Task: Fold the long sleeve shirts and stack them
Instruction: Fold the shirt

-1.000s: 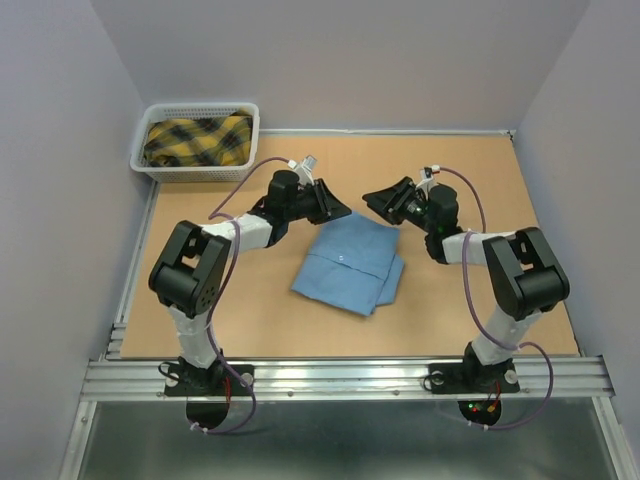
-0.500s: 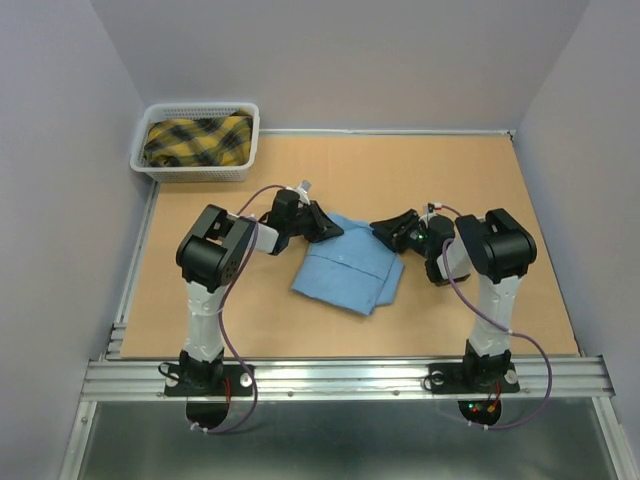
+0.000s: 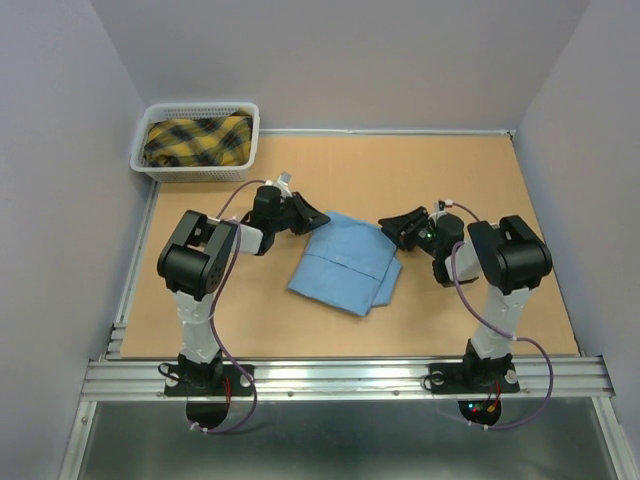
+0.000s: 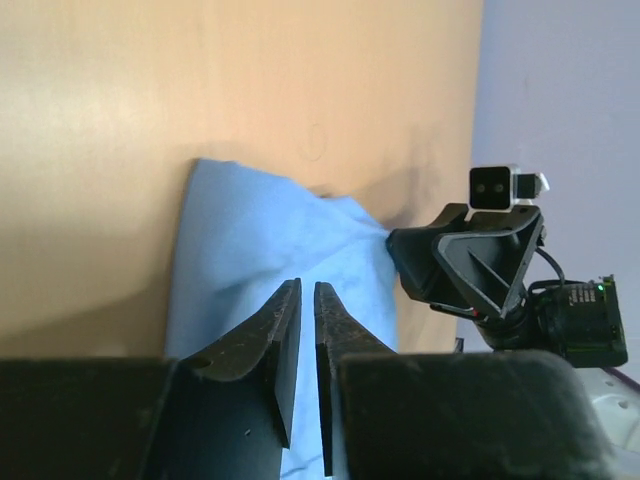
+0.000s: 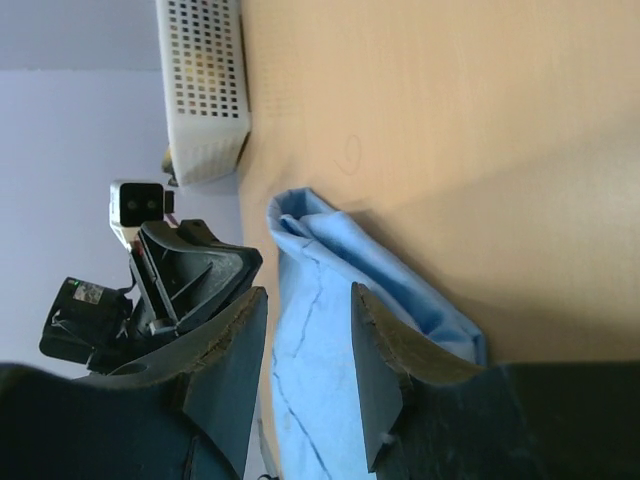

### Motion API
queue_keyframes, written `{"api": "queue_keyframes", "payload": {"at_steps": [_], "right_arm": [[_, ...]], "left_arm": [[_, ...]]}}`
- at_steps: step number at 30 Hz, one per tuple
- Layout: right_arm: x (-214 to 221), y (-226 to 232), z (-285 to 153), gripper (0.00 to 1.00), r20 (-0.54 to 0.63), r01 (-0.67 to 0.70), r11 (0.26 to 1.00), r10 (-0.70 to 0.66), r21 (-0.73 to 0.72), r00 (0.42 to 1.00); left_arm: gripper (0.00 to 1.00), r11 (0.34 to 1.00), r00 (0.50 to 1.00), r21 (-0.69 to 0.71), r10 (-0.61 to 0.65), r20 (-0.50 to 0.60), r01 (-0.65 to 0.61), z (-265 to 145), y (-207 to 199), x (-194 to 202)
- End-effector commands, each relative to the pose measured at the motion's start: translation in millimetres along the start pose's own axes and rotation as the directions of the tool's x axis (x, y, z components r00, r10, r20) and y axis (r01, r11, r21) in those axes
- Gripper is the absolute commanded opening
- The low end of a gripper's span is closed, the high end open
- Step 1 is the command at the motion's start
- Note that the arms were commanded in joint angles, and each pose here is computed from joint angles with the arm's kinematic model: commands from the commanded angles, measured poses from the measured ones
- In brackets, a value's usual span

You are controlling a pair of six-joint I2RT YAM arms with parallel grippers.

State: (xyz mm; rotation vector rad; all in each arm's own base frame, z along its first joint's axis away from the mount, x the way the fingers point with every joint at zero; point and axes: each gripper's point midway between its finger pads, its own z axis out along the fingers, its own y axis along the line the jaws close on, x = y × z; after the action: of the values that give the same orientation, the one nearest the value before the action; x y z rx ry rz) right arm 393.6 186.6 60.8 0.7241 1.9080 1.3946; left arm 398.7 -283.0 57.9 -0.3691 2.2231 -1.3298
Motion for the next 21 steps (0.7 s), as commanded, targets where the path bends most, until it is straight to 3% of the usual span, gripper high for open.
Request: {"api": "queue_keyframes", "payload": {"at_steps": [1, 5, 9, 21], "right_arm": [[-12.2, 44.7, 2.3, 0.45, 0.004, 0.064, 0.994, -0.063, -0.092, 0.998], [-20.1, 68.0, 11.3, 0.45, -0.004, 0.086, 0.987, -0.087, -0.134, 0.996], [-21.6, 63.8, 23.5, 0.45, -0.022, 0.075, 0.989, -0.078, -0.13, 0.997], [-5.9, -18.2, 22.6, 0.45, -0.029, 0.038, 0.998, -0.037, 0.044, 0.999]], "left_arm": [[0.23, 0.982, 0.991, 0.138, 0.121, 0.063, -0.129, -10.4, -73.0, -22.5], [0.24, 0.972, 0.987, 0.176, 0.152, 0.049, -0.159, 1.5, -93.2, -23.0], [0.24, 0.978, 0.991, 0.162, 0.131, 0.007, -0.131, 22.8, -80.5, -17.7], [0.23, 0.996, 0.996, 0.031, 0.085, -0.042, -0.084, 60.3, -5.9, -9.8]]}}
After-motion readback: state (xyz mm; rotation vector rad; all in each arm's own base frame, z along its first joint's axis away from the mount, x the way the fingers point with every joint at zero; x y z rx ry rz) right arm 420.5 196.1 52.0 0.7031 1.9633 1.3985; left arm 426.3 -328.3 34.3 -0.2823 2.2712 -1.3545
